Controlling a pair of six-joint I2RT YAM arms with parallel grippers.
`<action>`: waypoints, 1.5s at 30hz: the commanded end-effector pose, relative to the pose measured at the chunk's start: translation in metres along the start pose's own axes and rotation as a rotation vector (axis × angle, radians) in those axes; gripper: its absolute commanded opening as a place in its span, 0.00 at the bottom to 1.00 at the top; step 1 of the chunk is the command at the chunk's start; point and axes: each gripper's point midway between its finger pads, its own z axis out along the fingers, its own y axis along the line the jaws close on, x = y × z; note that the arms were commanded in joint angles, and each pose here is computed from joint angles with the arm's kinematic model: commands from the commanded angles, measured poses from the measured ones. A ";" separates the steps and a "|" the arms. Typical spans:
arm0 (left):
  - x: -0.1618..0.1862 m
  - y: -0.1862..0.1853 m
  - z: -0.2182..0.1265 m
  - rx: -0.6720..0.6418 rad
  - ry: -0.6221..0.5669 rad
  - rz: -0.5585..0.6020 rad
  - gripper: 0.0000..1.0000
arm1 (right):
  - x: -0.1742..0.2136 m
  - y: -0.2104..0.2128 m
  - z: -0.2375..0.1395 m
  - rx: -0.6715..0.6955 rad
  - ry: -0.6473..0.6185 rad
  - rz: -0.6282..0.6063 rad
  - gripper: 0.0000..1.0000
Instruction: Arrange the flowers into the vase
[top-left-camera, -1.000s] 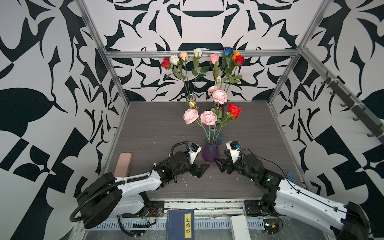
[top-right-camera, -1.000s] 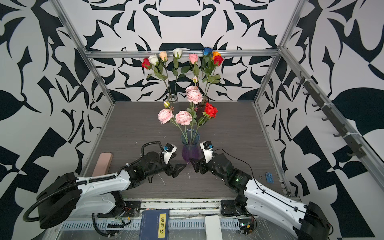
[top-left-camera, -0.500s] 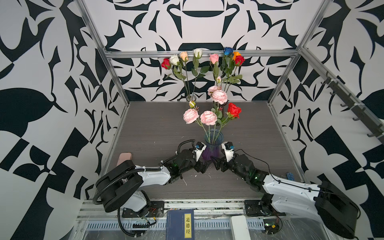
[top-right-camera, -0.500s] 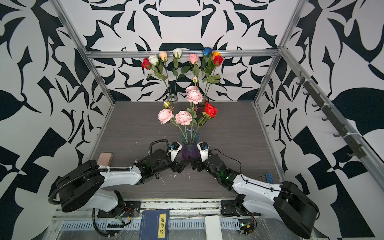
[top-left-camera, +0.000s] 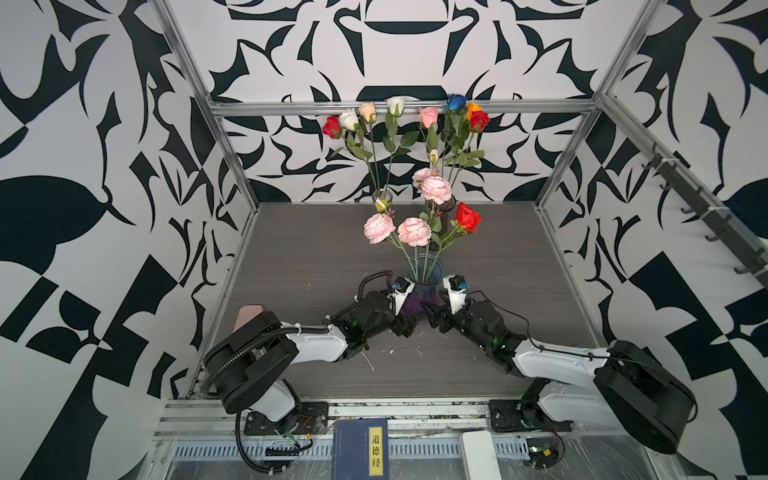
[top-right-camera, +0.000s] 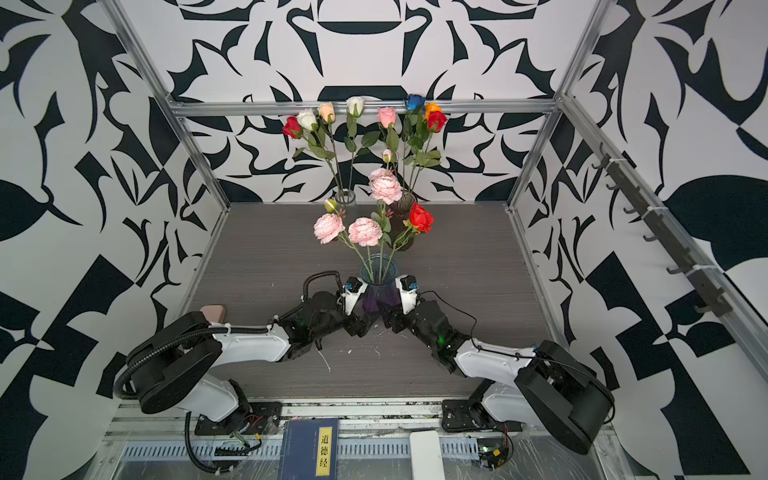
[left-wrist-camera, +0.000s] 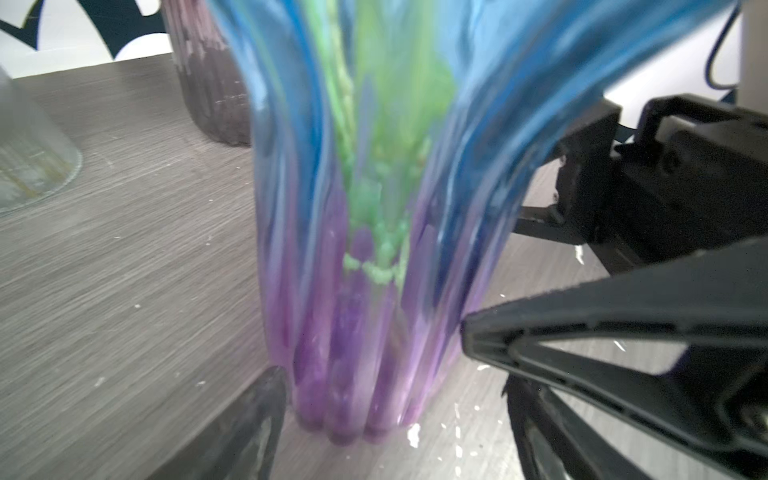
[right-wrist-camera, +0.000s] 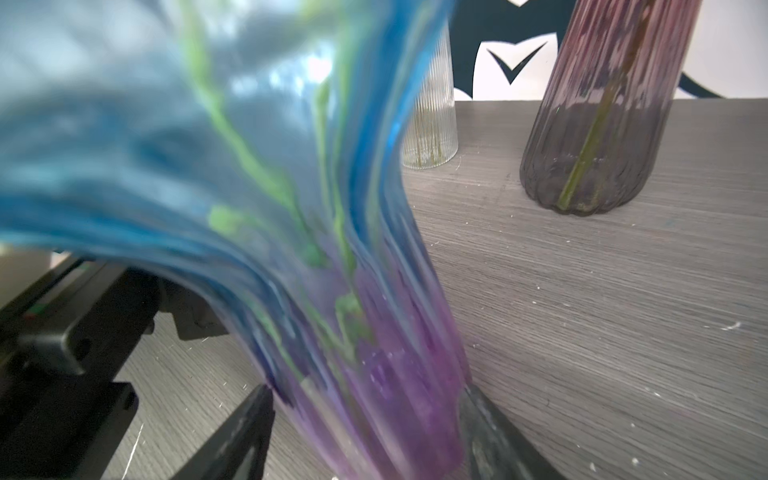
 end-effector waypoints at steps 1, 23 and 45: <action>-0.031 0.005 0.005 -0.004 -0.085 -0.012 0.86 | -0.025 0.013 0.009 -0.064 -0.062 0.011 0.73; -0.038 0.058 0.021 -0.058 -0.093 -0.101 0.83 | -0.036 0.006 0.074 -0.145 -0.054 0.131 0.70; -0.087 0.057 -0.078 -0.146 -0.212 -0.067 0.98 | -0.080 -0.008 -0.018 -0.001 -0.129 -0.045 0.93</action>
